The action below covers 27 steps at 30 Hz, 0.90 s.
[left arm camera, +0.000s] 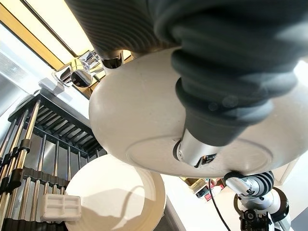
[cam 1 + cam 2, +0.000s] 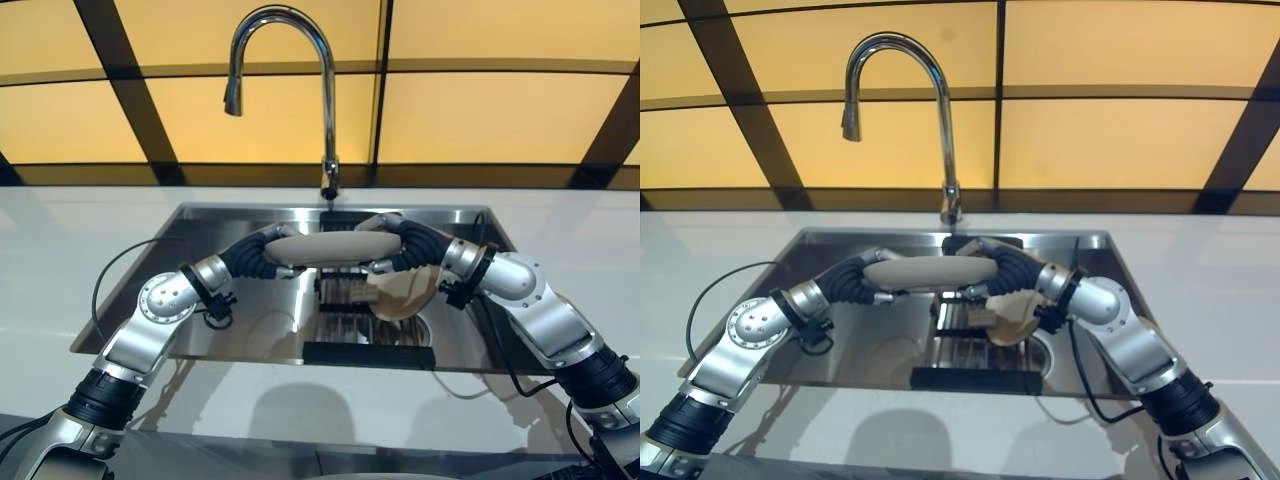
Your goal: Pick up plates and place into dishwasher.
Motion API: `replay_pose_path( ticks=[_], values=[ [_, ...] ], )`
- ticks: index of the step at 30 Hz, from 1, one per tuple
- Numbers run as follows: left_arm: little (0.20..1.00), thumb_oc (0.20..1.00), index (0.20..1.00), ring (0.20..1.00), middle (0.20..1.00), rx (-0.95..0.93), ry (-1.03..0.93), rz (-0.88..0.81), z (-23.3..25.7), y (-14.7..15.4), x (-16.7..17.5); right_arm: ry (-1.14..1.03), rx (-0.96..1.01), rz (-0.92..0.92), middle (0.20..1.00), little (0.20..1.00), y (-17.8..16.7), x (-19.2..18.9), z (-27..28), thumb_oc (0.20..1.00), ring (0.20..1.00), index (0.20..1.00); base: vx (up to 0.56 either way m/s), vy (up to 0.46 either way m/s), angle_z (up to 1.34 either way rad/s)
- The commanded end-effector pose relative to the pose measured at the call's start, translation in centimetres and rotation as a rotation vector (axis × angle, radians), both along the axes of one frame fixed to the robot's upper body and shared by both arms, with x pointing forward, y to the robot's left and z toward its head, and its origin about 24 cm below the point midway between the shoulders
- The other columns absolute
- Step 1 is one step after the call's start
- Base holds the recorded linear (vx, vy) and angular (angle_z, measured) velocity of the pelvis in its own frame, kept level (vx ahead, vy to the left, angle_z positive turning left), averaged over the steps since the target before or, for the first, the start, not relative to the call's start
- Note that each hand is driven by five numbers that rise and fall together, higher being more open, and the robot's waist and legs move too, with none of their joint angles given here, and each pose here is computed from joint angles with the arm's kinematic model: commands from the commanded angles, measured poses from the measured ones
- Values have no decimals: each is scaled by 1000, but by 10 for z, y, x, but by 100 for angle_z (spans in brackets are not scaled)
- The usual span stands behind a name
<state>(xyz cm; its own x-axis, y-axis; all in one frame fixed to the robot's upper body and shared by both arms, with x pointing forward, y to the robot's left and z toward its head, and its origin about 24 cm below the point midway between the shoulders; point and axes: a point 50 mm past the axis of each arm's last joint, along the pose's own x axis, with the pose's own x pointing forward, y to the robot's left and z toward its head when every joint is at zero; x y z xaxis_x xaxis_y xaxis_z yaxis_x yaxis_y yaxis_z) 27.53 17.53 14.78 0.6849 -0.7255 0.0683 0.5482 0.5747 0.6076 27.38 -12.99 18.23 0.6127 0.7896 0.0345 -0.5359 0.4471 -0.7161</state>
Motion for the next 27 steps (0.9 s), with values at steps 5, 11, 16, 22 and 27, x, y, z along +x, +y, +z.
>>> replay_pose_path(
  ticks=[5, 11, 16, 22, 27],
  values=[
    [200, 200, 200, 200, 200, -103, -119, -57, 29, -12, 4, -71, 22, 48, 200, 200, 12, -1, 12, 200, 200, 200, 0, 0, 0],
    [200, 200, 200, 200, 200, -121, -117, -40, 29, -11, 6, -93, 35, 24, 200, 200, 10, 0, 14, 200, 200, 200, 0, 0, 0],
    [1000, 1000, 1000, 1000, 1000, -206, -47, 64, 21, -2, 10, -131, 61, -37, 200, 200, 5, 2, 16, 200, 200, 200, 0, 0, 0],
    [1000, 1000, 1000, 1000, 1000, -307, -17, 126, 13, 2, 9, -176, 86, -98, 200, 200, -3, 3, 19, 200, 200, 200, -16, 0, 0],
    [1000, 1000, 1000, 1000, 1000, -356, -9, 154, 11, 6, 8, -230, 93, -165, 200, 200, -12, 4, 24, 200, 200, 200, -41, 6, -1]
  ],
)
